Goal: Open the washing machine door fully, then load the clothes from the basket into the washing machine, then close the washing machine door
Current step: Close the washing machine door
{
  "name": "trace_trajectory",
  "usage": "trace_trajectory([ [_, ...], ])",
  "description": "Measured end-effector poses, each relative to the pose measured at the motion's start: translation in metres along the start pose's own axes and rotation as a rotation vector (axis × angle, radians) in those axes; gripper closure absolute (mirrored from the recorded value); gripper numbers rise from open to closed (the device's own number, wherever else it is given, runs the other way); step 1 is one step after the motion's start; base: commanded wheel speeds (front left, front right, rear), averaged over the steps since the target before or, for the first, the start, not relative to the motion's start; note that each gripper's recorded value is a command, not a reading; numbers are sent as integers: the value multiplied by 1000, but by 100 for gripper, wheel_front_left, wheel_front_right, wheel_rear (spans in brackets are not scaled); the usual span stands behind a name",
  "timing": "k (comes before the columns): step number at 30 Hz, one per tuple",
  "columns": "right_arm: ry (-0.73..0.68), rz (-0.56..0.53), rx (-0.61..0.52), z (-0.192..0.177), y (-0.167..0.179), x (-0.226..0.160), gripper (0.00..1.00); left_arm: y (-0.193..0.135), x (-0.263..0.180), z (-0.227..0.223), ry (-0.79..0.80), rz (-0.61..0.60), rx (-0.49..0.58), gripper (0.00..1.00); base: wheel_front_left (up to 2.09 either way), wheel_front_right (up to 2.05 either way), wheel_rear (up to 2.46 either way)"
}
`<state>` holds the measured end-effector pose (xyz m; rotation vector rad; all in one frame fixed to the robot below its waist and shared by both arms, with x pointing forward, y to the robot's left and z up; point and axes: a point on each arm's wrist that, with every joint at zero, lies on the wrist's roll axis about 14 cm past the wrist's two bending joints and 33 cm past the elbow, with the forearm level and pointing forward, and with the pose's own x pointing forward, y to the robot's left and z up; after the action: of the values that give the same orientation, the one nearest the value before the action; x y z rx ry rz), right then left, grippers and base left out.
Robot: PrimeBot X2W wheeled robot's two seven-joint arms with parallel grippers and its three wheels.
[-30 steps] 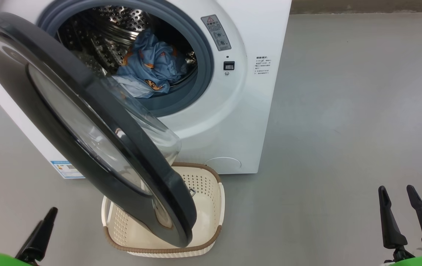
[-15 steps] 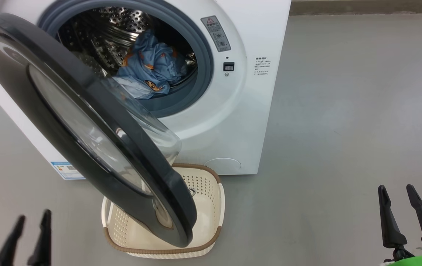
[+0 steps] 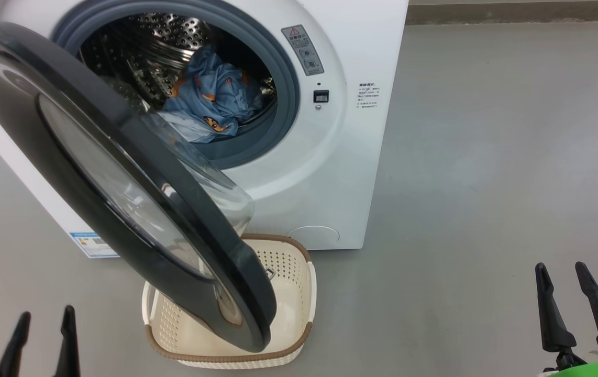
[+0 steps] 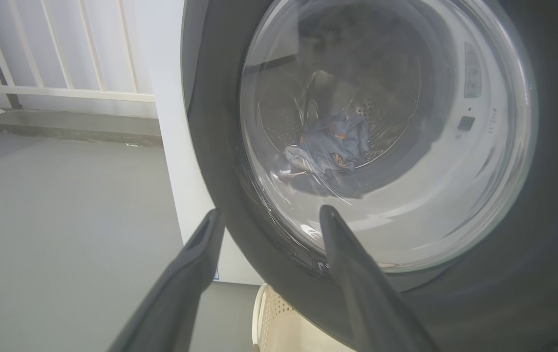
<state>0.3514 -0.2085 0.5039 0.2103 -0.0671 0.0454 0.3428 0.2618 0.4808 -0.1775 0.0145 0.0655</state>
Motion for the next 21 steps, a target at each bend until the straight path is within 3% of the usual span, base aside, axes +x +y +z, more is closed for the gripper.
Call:
trace_trajectory([
  [21,-12,4,-1,4,1,-2,0,-2,-9,-13,35,4,12,0,0,0,0],
])
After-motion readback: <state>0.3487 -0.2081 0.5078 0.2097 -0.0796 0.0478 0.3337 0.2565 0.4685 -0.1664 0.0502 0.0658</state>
